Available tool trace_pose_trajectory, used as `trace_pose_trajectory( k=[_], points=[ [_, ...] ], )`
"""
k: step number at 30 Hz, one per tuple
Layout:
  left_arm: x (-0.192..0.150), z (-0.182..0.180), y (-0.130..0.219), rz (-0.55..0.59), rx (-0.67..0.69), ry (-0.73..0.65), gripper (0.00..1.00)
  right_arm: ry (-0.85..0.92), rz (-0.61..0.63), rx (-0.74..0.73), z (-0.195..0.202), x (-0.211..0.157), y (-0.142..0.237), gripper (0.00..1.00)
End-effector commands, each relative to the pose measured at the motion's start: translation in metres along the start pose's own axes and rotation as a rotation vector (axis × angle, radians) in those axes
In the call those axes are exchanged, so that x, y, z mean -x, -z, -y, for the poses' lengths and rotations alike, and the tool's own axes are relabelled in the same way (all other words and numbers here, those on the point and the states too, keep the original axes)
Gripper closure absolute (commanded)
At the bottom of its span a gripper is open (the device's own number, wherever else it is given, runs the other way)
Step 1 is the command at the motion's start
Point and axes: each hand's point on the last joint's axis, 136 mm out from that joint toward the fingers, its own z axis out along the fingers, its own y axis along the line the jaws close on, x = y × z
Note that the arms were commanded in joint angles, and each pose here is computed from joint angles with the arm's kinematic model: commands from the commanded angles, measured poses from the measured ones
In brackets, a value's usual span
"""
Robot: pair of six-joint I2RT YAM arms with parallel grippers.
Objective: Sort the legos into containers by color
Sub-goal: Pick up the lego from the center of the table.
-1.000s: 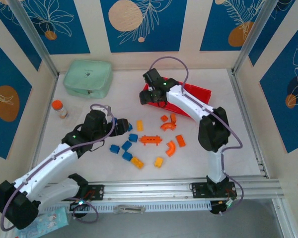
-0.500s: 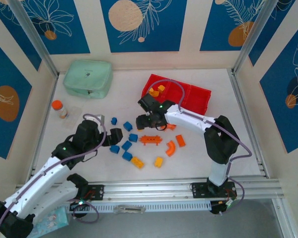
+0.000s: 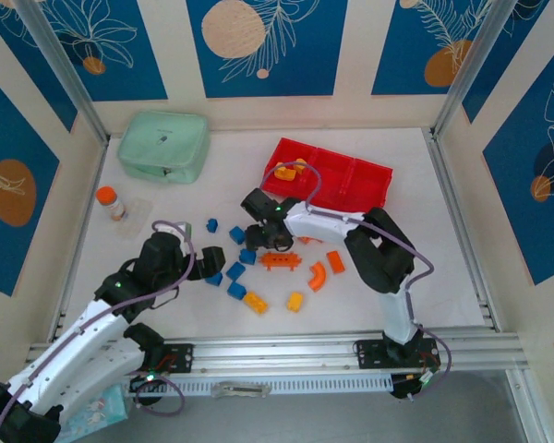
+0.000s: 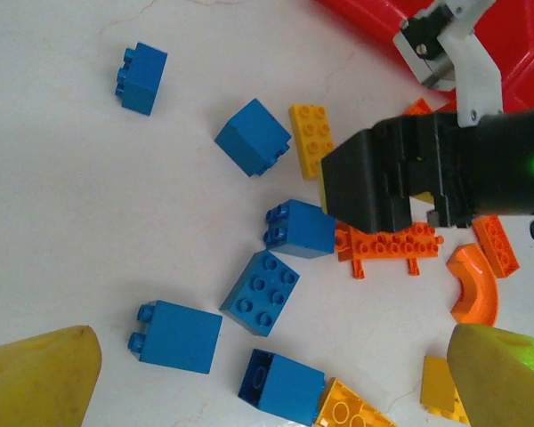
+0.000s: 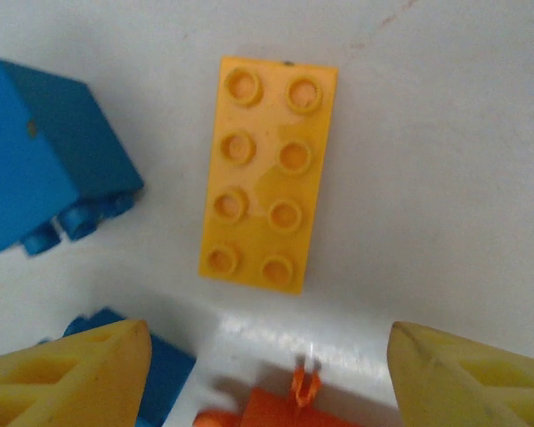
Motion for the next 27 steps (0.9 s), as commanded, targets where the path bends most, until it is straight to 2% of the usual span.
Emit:
trace_pose_trajectory(
  k=[1,15,27],
  points=[
    [0.002,-0.008,-0.001,0.024,0.025,0.017,0.01,-0.014,0.035,-0.012,-0.007,0.013,-0.002,0.32],
    [0.007,-0.009,0.004,0.046,0.035,-0.007,0.01,0.014,0.037,-0.120,0.002,0.022,-0.021,0.51],
    [0.013,-0.004,0.006,0.054,0.028,-0.010,0.01,0.031,0.058,-0.093,-0.002,0.031,-0.012,0.66]
  ],
)
